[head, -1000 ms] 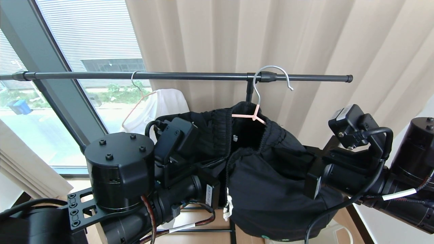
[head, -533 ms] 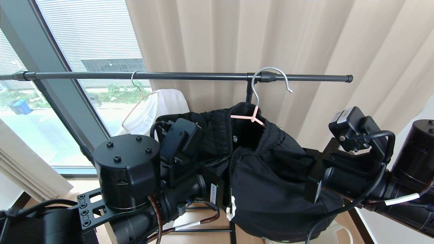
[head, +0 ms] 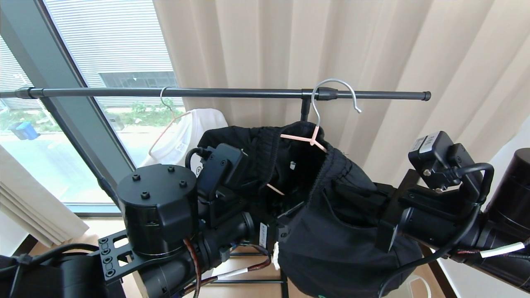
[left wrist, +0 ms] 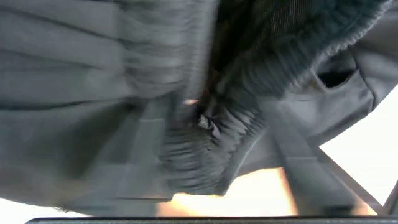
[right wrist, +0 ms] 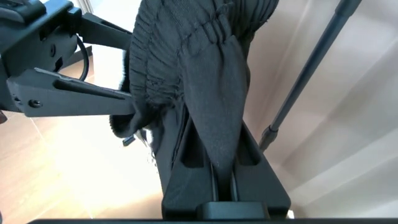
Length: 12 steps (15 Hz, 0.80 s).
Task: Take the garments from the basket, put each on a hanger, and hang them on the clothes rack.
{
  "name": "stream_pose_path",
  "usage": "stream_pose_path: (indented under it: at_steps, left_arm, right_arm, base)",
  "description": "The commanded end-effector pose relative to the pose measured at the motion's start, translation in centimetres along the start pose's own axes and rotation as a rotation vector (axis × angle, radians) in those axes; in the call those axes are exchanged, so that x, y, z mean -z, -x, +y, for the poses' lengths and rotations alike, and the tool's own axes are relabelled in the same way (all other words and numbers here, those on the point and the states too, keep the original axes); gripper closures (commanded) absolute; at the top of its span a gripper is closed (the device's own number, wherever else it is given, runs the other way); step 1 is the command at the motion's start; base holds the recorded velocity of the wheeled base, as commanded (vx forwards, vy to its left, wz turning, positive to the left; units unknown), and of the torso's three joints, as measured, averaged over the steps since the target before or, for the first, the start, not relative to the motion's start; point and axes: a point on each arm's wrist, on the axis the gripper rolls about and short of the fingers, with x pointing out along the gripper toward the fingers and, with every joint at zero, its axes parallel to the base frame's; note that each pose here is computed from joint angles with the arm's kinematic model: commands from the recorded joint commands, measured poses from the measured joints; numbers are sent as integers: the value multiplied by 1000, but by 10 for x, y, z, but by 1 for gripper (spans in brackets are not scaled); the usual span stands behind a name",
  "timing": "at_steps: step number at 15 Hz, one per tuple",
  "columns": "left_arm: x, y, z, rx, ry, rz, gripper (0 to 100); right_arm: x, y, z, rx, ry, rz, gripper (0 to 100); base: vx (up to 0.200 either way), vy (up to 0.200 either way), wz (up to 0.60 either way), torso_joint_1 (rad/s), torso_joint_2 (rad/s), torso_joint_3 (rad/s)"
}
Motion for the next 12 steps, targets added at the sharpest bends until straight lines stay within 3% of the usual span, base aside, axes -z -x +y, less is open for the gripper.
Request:
stream_pose_path:
  at_steps: [1,6,10,12]
  left_arm:
    - [-2,3,0,1,-14,-15,0]
    - [3,26,-9,45,-40,-2,0]
    - [4,42,-7,59,-57,-6,0]
    - [9,61,-4,116,-68,0,0]
  right_arm:
    - [0,1,0,-1,1,-1,100]
    - [2,-3,0,-1,-3,9,100]
    - [4,-3,-1,-3,-4,17,100]
    - [5,-2,0,-5,-4,21,100]
  base:
    - [0,0,0,0,0,0]
    - [0,0,0,0,0,0]
    - [0,0,0,0,0,0]
    - [0,0,0,0,0,0]
